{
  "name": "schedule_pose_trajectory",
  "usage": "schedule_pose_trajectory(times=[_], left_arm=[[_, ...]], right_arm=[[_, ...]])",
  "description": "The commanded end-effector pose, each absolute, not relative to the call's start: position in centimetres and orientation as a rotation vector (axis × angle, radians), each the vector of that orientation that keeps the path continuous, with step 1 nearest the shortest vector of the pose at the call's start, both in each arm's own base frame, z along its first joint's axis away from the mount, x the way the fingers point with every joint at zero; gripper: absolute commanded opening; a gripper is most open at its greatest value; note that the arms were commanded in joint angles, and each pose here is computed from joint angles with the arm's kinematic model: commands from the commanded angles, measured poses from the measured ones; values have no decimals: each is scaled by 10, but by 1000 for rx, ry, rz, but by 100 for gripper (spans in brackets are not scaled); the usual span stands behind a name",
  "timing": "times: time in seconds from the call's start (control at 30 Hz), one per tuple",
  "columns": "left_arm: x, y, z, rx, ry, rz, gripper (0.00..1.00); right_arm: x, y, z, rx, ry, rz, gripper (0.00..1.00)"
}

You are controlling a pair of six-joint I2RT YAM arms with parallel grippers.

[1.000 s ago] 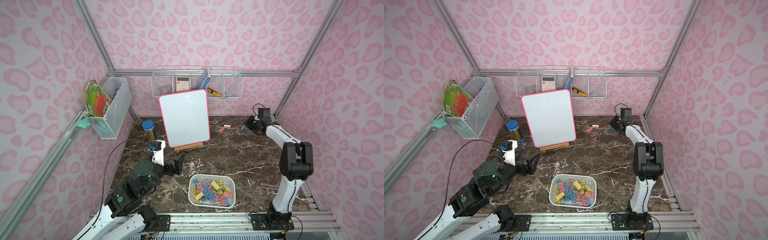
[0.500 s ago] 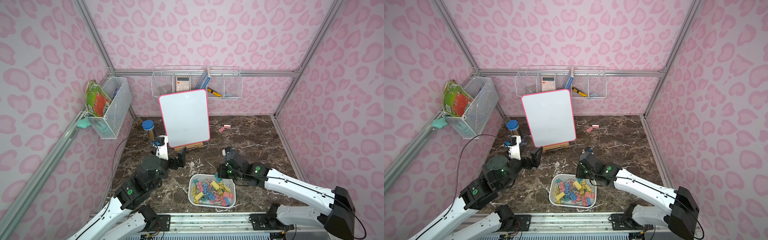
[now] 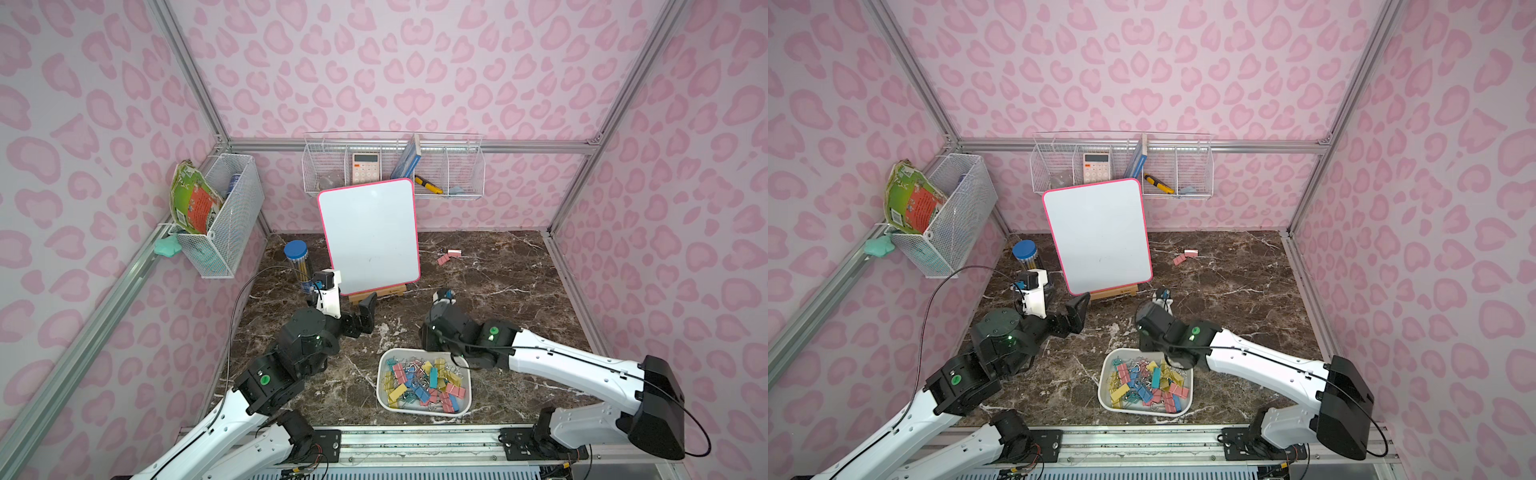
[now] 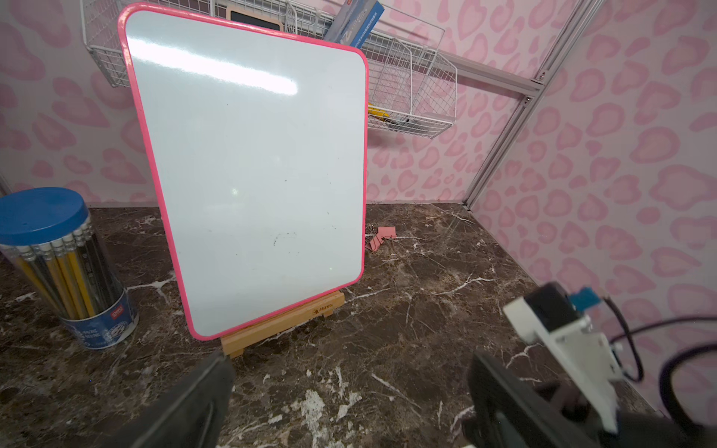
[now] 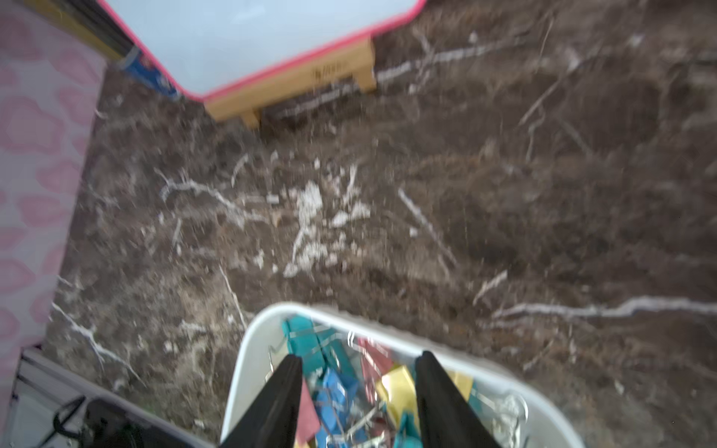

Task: Put the binder clips in the storage box
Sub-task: Place the binder clip in the storage box, then pick up the binder clip at the center of the board.

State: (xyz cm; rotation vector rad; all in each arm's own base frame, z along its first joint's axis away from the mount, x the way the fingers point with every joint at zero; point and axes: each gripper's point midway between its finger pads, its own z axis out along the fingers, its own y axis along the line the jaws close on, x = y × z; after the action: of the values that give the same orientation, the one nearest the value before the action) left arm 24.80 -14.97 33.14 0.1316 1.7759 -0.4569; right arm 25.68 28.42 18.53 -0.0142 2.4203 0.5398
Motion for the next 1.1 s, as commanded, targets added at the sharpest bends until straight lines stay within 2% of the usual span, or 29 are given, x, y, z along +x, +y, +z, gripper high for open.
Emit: schedule_pose_trajectory(times=[0.0,0.1,0.23,0.33,0.43,0.63,0.8,0.97,1.07], left_arm=[[245,-151,339,150,1762,-476,99],[241,-151,341,170,1777,-481,99],[236,-153,341,198,1794,-500,99],[234,-154,338,210,1805,-502,99],[234,-153,337,209,1813,-492,99],[233,-149,337,195,1817,-486,99],[231,-146,339,201,1810,-478,99],[231,-145,338,200,1810,-465,99],[232,-146,336,202,1818,-467,99]], right_arm=[[340,255,215,27,2248,544,49],[419,214,219,123,2160,560,49],[509,171,184,231,2147,634,47],[560,174,160,243,2190,680,45],[593,184,131,224,2274,556,45],[620,215,85,99,2405,306,46],[630,211,65,83,2425,148,53],[625,219,54,41,2440,103,50],[621,228,58,0,2439,119,53]])
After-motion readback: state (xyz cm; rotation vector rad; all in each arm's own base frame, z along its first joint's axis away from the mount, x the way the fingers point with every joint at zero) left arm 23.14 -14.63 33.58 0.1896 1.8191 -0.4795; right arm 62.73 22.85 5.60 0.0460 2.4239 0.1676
